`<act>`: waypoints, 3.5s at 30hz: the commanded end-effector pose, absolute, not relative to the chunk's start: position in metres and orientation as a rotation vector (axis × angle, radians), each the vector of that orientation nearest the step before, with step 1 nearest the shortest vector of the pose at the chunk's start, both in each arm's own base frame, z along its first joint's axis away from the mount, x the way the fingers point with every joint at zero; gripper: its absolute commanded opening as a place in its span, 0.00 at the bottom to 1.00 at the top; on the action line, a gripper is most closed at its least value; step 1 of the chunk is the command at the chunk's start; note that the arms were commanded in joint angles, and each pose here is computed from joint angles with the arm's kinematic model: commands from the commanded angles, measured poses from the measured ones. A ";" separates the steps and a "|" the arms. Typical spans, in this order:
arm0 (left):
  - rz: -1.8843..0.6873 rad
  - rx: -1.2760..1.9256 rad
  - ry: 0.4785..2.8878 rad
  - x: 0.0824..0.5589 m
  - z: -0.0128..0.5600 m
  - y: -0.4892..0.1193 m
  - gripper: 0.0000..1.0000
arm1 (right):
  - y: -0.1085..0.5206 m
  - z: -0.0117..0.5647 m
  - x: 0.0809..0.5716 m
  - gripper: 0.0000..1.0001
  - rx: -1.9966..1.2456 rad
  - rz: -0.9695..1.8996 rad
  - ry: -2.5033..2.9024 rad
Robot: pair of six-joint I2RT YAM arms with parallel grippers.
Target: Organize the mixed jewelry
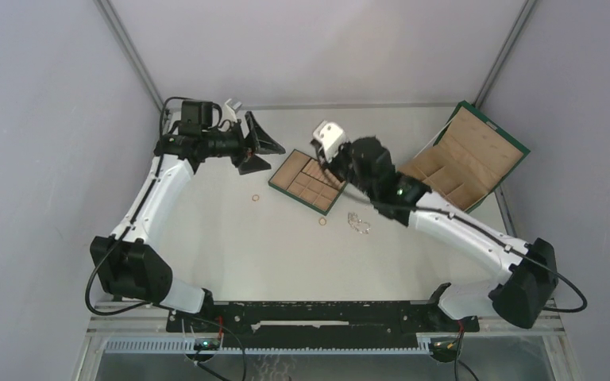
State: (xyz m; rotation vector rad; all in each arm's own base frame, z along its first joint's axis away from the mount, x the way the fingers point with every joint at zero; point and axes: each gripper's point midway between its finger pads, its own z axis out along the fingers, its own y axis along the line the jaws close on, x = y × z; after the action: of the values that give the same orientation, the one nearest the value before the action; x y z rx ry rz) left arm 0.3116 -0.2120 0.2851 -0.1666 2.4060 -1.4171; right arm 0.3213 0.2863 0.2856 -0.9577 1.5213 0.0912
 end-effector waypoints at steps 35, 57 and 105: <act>-0.073 0.236 2.683 0.483 0.068 -0.174 0.69 | 0.214 0.183 0.313 0.00 0.307 0.526 2.573; -0.052 0.097 2.729 0.477 0.050 -0.179 0.01 | 0.218 0.181 0.313 0.00 0.283 0.541 2.580; -0.196 -0.012 2.670 0.371 0.142 -0.177 0.47 | 0.235 0.098 0.450 0.00 0.187 0.154 2.611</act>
State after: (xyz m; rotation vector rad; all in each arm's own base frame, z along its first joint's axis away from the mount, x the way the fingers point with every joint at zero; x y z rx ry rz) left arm 0.3849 -0.1774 0.0984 -0.0115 2.7593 -0.1047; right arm 0.4332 0.2319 0.0850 0.2251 2.6486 0.1431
